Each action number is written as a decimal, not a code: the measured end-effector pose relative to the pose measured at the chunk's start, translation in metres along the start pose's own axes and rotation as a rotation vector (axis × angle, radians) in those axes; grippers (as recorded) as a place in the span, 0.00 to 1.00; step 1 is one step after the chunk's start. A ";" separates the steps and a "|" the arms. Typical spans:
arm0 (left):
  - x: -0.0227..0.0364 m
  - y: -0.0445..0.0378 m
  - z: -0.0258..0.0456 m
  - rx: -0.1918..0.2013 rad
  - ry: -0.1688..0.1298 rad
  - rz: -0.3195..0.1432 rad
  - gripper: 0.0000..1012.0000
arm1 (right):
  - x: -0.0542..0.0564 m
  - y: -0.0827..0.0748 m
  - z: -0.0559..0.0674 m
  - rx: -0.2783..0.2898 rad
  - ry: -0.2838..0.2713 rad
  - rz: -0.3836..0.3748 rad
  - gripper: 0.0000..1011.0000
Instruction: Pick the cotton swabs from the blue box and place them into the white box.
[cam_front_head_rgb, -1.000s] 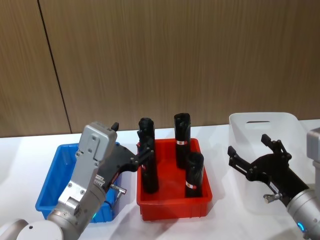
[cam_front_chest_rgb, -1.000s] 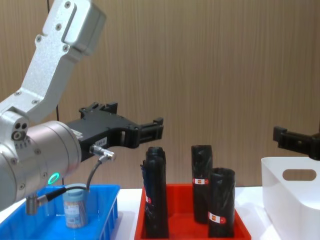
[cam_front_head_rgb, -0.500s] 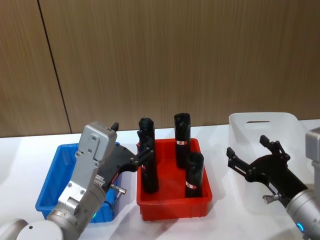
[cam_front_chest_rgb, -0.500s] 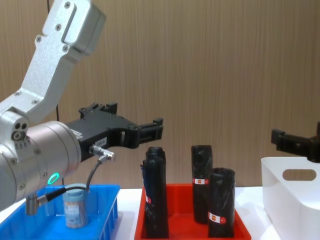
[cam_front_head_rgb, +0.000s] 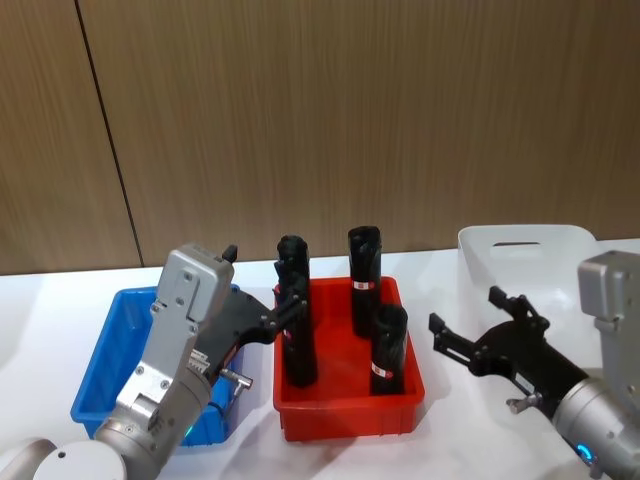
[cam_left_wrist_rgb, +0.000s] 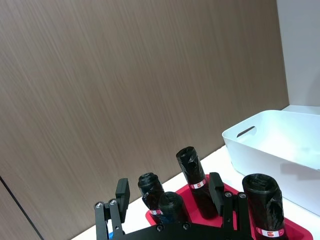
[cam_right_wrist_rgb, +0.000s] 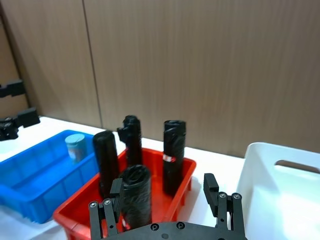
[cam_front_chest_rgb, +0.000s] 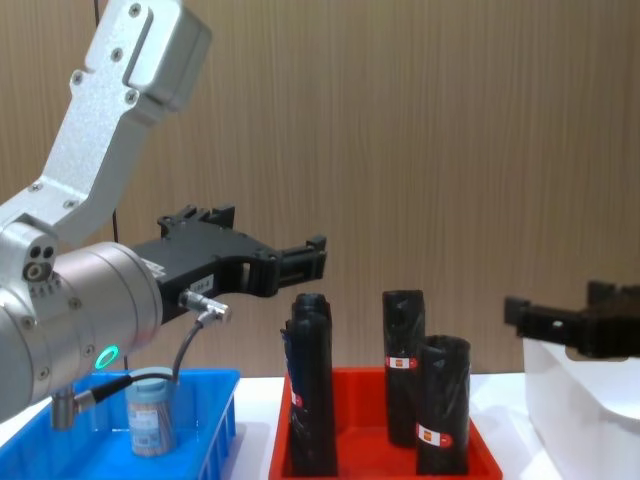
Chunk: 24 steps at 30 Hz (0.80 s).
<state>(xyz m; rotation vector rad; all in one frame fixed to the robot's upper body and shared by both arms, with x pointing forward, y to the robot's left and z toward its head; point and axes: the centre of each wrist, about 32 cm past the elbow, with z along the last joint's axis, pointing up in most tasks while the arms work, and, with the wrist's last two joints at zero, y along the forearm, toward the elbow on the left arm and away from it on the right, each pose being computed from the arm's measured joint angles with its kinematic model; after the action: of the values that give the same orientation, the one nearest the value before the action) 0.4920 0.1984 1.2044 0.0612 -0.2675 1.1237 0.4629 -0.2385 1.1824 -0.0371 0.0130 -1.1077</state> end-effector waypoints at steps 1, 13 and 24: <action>0.0000 0.0000 0.0000 0.000 0.000 0.000 0.99 | 0.000 0.000 0.000 0.000 0.000 0.000 0.99; 0.0000 0.0000 0.0000 0.000 0.000 0.000 0.99 | 0.008 0.027 -0.009 -0.072 0.032 0.099 0.99; 0.0000 0.0000 0.0000 0.000 0.000 0.000 0.99 | 0.012 0.049 -0.019 -0.119 0.046 0.145 0.99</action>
<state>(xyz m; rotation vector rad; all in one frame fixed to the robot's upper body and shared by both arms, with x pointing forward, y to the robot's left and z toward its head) 0.4920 0.1984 1.2044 0.0612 -0.2677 1.1236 0.5111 -0.2275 1.1615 -0.1157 0.1210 -0.9620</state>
